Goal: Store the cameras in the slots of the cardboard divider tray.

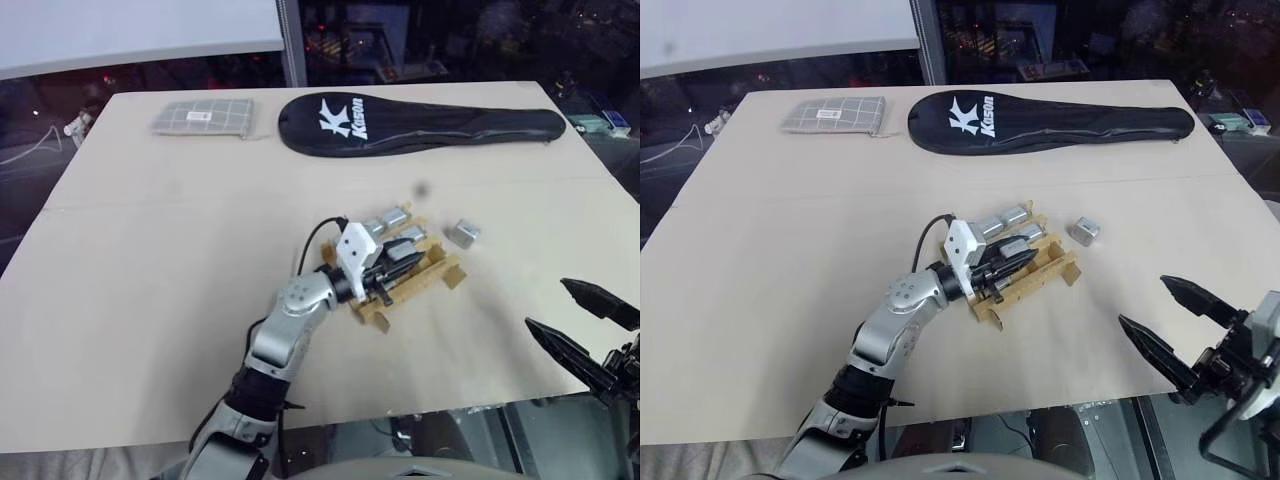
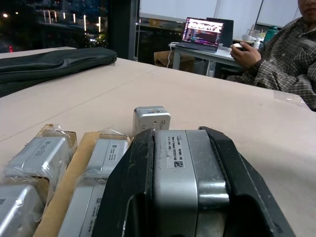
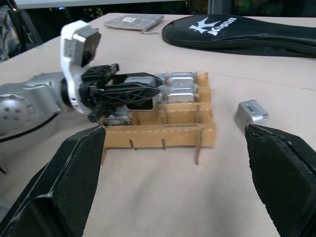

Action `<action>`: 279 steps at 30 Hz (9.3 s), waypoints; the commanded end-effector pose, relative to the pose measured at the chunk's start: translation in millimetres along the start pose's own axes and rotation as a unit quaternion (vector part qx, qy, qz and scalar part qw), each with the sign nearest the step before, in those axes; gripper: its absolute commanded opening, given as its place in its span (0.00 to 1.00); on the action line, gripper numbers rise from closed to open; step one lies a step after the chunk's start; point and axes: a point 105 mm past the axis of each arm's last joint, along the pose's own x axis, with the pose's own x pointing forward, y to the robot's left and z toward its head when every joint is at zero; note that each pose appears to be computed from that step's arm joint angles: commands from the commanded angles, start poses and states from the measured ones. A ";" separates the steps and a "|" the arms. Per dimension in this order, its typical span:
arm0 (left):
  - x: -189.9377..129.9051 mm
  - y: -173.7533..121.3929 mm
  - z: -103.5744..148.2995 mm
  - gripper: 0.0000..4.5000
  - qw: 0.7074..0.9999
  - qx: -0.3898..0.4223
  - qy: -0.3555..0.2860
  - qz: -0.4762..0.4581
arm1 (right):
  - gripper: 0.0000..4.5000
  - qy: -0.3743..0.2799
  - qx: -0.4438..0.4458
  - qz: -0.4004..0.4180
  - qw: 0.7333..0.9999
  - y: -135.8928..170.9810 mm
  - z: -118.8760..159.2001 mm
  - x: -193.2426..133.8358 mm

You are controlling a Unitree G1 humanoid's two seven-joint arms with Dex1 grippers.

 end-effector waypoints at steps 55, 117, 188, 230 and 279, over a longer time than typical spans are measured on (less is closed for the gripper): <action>-92.7 34.2 106.5 0.91 0.996 0.058 -0.008 -0.066 | 1.00 0.040 -0.086 0.102 0.990 -21.8 -1.1 40.2; -200.5 30.3 115.7 0.94 0.959 0.142 0.231 -0.084 | 0.15 0.048 -0.258 0.558 0.787 6.1 -1.0 194.0; -195.4 27.9 115.5 0.94 0.961 0.116 0.224 -0.115 | 0.99 0.064 -0.249 0.256 0.932 -98.3 27.0 175.3; -184.3 48.7 104.5 0.94 0.963 0.141 0.206 -0.100 | 0.14 0.046 -0.231 0.210 0.949 -76.9 11.0 149.7; -196.4 34.9 107.6 0.94 0.965 0.137 0.213 -0.069 | 0.68 0.146 -0.441 0.519 0.717 -49.9 -6.6 185.4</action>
